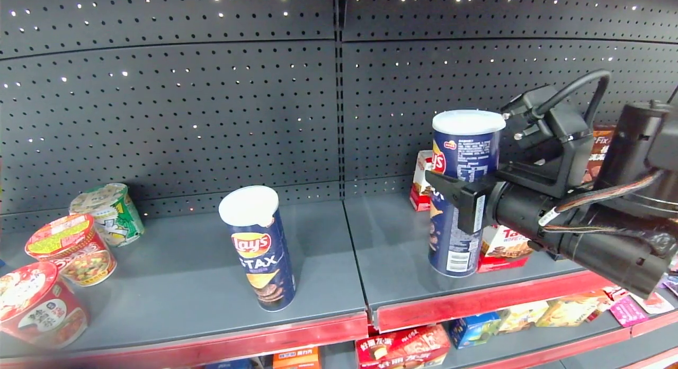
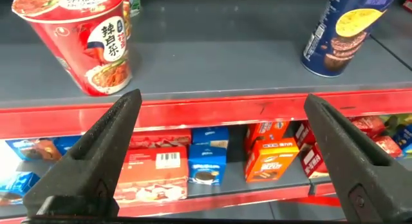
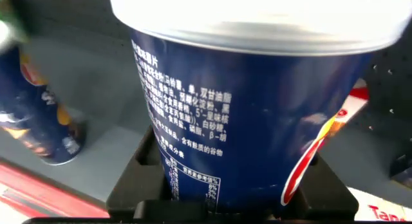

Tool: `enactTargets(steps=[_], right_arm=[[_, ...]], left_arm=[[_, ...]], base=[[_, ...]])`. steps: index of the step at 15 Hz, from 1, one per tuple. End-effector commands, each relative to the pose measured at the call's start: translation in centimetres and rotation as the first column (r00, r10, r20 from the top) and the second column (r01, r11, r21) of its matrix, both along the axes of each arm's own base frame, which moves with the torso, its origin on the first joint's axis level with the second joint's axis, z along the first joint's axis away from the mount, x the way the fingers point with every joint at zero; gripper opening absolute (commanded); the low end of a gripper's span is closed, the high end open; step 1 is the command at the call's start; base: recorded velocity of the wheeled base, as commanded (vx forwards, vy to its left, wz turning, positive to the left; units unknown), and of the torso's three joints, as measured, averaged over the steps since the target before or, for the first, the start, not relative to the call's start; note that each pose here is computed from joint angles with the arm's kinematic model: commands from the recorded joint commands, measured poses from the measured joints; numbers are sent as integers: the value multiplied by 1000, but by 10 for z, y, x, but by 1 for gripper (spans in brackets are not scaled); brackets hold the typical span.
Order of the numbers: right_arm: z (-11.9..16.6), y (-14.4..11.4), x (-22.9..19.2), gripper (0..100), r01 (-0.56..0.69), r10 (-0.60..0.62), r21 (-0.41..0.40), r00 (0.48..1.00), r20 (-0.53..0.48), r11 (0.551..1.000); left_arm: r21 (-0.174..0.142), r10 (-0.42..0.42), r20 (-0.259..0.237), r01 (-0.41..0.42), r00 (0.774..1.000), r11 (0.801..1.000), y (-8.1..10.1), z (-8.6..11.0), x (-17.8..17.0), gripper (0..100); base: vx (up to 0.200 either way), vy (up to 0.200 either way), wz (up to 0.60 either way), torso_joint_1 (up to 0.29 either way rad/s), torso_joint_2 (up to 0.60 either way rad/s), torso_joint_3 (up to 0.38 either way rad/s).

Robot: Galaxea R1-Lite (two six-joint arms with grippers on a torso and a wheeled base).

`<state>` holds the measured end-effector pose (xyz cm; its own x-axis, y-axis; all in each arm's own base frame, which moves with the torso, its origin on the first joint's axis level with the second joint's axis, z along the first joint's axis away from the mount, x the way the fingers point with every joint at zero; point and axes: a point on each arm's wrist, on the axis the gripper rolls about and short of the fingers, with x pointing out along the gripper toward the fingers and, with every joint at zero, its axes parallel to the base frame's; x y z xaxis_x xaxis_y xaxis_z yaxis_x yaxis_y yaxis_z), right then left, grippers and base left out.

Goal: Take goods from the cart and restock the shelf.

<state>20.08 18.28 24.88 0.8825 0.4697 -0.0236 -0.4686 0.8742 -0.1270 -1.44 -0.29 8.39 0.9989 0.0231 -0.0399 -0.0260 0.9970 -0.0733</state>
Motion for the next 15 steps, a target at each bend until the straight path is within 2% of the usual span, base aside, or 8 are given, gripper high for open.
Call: enactTargets(steps=[1,3,7,9,15], right_arm=[[-10,12,1,0,58,-58,-25,998,-15,998],[-13,19,2,0,102,-102,-33,995,-16,994],[-11,23,0,0,87,-87,-15,996,-5,996],[-9,24,1,0,89,-89,-8,996,-1,996],[-11,28,5,0,104,-104,-18,995,-4,994]], left_arm=[[0,0,-4,0,1000,1000,0,0,0,100],[0,0,-4,0,1000,1000,0,0,0,100],[0,0,-4,0,1000,1000,0,0,0,100],[0,0,-4,0,1000,1000,0,0,0,100],[-1,-3,-6,3,1000,1000,0,0,0,100]], base=[[0,0,0,0,0,0],[0,0,0,0,0,0],[0,0,0,0,0,0],[0,0,600,-2,2,2],[0,0,0,0,0,0]])
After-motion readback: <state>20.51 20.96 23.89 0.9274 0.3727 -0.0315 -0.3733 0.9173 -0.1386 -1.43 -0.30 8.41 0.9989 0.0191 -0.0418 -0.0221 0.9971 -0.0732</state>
